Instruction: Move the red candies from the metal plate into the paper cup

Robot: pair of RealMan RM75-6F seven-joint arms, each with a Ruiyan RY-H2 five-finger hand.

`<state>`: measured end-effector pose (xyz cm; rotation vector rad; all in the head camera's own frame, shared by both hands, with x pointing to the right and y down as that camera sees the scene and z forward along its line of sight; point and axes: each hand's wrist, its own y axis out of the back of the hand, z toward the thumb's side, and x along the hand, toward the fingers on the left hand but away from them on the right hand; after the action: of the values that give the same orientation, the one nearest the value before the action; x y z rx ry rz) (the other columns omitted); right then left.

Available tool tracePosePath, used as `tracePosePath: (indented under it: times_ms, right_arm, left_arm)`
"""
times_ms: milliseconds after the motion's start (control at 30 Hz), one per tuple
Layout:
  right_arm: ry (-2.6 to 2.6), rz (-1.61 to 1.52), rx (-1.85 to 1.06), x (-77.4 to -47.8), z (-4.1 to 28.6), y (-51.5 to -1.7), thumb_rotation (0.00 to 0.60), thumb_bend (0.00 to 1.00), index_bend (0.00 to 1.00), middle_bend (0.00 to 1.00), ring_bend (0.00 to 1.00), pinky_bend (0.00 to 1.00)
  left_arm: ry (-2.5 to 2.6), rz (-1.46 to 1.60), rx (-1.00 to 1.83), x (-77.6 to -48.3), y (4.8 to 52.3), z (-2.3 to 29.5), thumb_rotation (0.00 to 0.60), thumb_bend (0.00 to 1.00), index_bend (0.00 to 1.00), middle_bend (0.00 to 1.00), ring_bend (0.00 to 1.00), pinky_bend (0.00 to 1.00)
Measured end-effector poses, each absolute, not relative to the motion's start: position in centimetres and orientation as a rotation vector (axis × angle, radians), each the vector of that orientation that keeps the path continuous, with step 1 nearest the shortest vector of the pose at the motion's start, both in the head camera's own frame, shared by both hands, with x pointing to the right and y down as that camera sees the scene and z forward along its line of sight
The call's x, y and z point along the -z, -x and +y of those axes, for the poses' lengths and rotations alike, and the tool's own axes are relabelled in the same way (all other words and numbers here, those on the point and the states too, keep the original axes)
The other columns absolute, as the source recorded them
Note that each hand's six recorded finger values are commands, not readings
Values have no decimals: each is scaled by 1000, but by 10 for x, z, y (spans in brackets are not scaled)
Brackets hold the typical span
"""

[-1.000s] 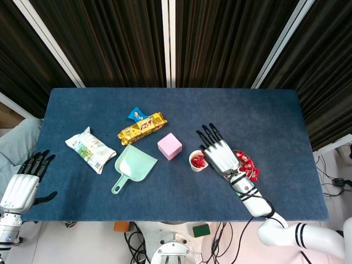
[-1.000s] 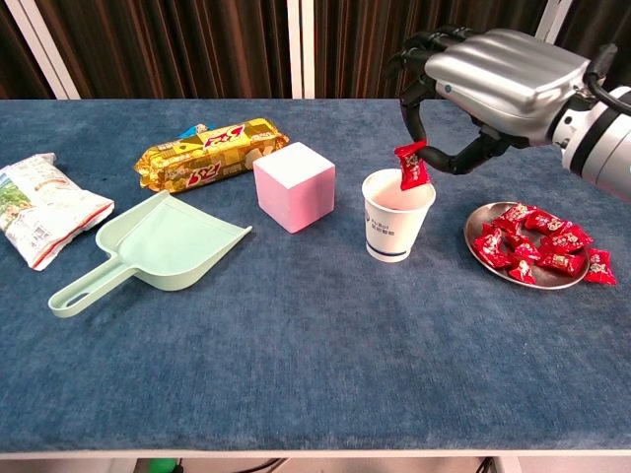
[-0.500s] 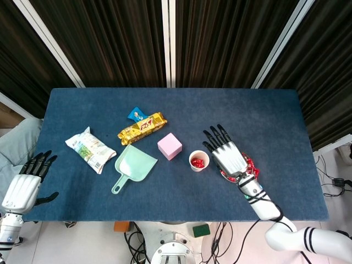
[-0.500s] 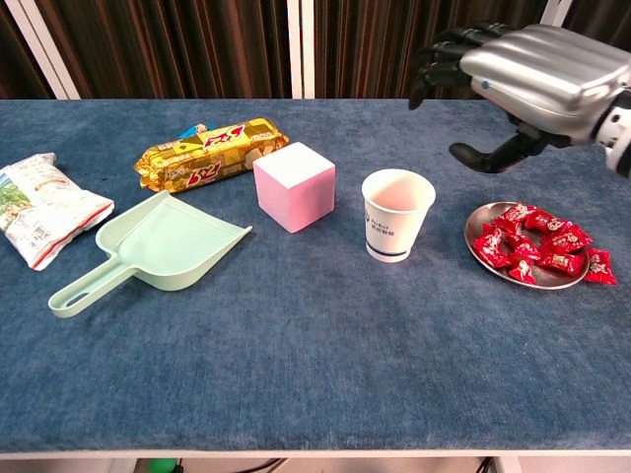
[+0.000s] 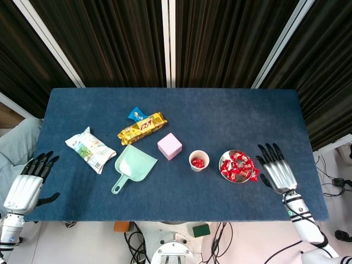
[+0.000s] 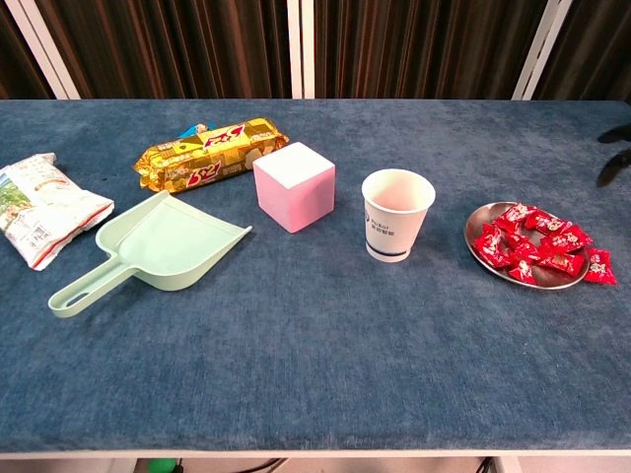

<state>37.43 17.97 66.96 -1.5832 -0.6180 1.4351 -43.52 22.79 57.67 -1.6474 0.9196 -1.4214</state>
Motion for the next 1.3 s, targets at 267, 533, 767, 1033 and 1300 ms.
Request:
tracePosePath:
  times_ms: [267, 533, 767, 1033, 1300]
  right_arm:
    - [1582, -655, -1535, -686, 201, -396, 600, 253, 375, 20, 0, 0]
    - [1586, -661, -1589, -698, 205, -397, 600, 254, 390, 15, 0, 0]
    - [1619, -641, -1586, -708, 206, -387, 600, 254, 379, 13, 0, 0]
    - [1612, -643, -1607, -710, 205, -387, 600, 254, 361, 9, 0, 0]
    - [1626, -655, -1637, -717, 205, -385, 600, 251, 335, 0, 0, 0]
  left_arm:
    - [1651, 914, 1422, -578, 434, 228, 600, 98, 90, 31, 1, 151]
    - [1653, 917, 1417, -577, 435, 228, 600, 96, 90, 31, 1, 151]
    - [1654, 917, 1418, -577, 435, 228, 600, 97, 90, 31, 1, 151]
    - [1654, 920, 1418, -577, 436, 228, 600, 98, 90, 31, 1, 151]
    - [1657, 921, 1417, -577, 436, 227, 600, 98, 90, 31, 1, 151]
